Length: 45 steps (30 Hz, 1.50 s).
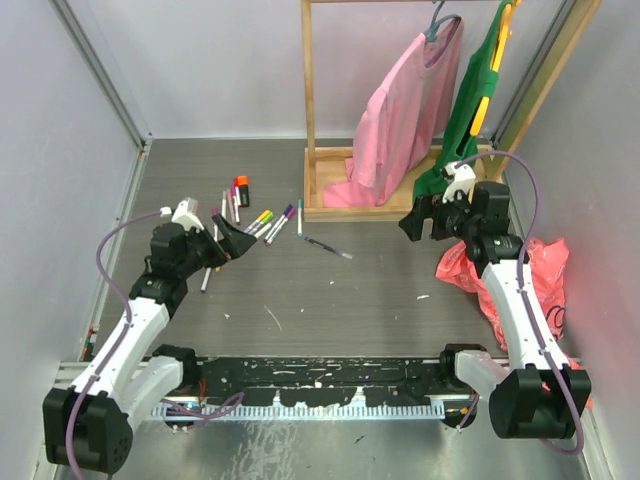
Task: Open the pen caps
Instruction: Pick up the pen from the center of the board.
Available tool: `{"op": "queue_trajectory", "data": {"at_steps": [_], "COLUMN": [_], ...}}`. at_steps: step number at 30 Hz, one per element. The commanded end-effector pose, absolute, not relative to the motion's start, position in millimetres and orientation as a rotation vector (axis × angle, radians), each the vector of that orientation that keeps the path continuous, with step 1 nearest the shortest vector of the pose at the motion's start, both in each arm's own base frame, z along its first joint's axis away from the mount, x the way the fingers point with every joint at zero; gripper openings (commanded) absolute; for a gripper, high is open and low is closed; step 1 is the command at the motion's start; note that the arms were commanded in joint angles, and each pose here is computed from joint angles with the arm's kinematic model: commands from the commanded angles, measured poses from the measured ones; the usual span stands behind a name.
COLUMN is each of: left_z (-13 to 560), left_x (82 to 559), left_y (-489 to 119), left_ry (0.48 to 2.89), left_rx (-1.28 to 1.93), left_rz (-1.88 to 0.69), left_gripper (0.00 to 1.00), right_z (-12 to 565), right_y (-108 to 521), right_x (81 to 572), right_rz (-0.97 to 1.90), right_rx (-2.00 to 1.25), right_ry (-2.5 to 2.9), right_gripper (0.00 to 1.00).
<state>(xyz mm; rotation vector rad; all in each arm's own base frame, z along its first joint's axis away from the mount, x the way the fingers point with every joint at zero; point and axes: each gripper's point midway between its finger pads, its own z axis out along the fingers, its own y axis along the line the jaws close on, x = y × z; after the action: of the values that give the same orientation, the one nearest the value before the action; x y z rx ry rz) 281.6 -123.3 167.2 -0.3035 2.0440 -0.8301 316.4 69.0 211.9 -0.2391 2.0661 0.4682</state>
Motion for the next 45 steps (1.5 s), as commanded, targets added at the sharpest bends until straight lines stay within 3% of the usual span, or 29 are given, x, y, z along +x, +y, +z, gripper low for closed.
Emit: {"op": "queue_trajectory", "data": {"at_steps": [1, 14, 23, 27, 33, 45], "left_z": [189, 151, 95, 91, 95, 89], "left_x": [299, 338, 358, 360, 370, 410], "left_y": [-132, -129, -134, -157, -203, -247], "left_ry": [1.938, 2.021, 2.306, 2.355, 2.348, 2.338], "left_rx": [-0.290, -0.394, -0.169, -0.038, 0.014, 0.100], "left_rz": [-0.919, -0.869, -0.392, -0.335, -0.385, -0.161], "left_gripper": [0.98, 1.00, 0.92, 0.88, 0.65, 0.53], "right_z": [241, 234, 227, 225, 224, 222], "right_y": [89, 109, 117, 117, 115, 111], "right_x": [315, 302, 293, 291, 293, 298], "right_rz": [0.551, 0.673, 0.703, 0.701, 0.693, 0.668], "right_rx": [-0.408, -0.603, -0.710, -0.738, -0.732, -0.696], "right_ry": [1.907, 1.877, 1.815, 1.821, 1.833, 1.850], "right_gripper": [1.00, 1.00, 1.00, 1.00, 1.00, 1.00]}}
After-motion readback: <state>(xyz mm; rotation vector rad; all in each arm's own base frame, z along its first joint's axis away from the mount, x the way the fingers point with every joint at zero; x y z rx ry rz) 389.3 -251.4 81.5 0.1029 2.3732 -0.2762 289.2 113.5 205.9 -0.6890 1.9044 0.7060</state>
